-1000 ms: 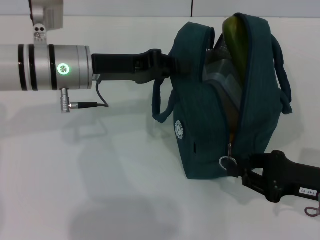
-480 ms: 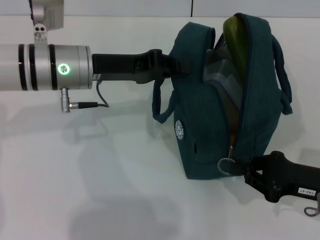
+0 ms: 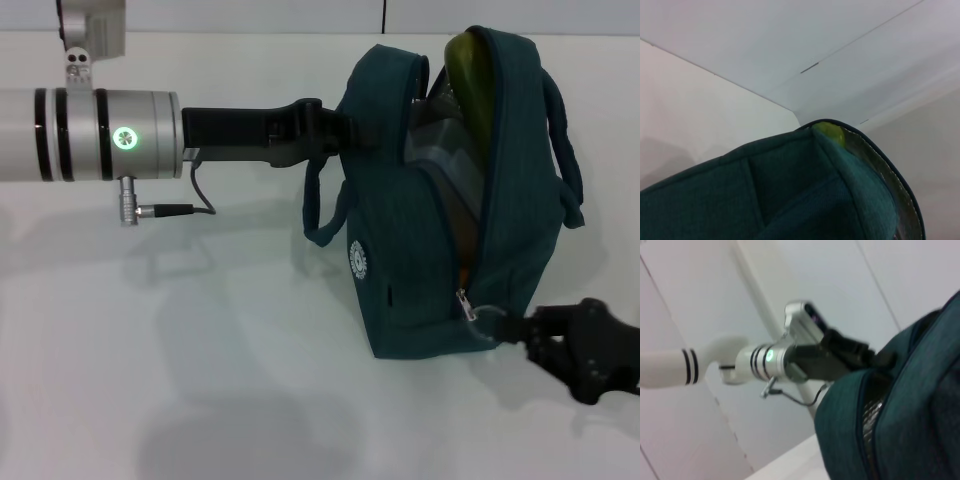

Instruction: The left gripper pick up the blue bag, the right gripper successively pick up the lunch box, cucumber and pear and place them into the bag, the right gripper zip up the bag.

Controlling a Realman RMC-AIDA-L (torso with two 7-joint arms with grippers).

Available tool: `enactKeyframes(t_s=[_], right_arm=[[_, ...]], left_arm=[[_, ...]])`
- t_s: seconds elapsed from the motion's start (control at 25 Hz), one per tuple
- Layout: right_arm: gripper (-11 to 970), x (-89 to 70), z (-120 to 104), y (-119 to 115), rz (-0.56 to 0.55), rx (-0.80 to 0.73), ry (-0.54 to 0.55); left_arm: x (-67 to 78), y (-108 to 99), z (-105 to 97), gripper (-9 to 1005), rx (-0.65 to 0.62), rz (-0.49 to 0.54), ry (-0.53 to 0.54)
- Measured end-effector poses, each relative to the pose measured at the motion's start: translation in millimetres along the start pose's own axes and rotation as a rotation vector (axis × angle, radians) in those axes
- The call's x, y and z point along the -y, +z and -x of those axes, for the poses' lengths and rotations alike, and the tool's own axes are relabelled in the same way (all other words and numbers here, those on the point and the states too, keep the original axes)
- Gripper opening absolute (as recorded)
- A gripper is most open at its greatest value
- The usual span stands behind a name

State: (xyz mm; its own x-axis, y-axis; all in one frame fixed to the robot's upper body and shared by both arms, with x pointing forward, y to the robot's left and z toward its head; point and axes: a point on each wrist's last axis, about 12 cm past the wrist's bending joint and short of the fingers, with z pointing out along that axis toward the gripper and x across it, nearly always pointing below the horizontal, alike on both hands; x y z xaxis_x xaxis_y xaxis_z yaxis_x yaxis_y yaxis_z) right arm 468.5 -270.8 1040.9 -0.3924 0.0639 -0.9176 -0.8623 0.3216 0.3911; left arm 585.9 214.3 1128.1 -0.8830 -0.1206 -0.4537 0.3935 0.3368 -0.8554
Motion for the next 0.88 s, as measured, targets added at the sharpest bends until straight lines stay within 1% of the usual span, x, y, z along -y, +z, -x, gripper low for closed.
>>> enactKeyframes(t_s=[0.12, 0.28, 0.68, 0.88], right_arm=[[2, -1.2, 2.9, -11.1, -0.018, 0.041, -0.004], [2, -1.1, 9.4, -17.7, -0.025, 0.091, -0.014], [3, 0.3, 24.3, -2.6, 0.030, 0.142, -0.056], [3, 0.6, 26.3, 0.8, 0.044, 0.141, -0.061]], left_arm=[[-0.1, -0.4, 0.2, 68, 0.001, 0.001, 0.000], [0.0, -0.6, 0.6, 69, 0.003, 0.001, 0.001], [-0.4, -1.5, 0.3, 71, 0.011, -0.002, 0.025], [-0.5, -1.9, -0.9, 72, 0.021, -0.011, 0.038]])
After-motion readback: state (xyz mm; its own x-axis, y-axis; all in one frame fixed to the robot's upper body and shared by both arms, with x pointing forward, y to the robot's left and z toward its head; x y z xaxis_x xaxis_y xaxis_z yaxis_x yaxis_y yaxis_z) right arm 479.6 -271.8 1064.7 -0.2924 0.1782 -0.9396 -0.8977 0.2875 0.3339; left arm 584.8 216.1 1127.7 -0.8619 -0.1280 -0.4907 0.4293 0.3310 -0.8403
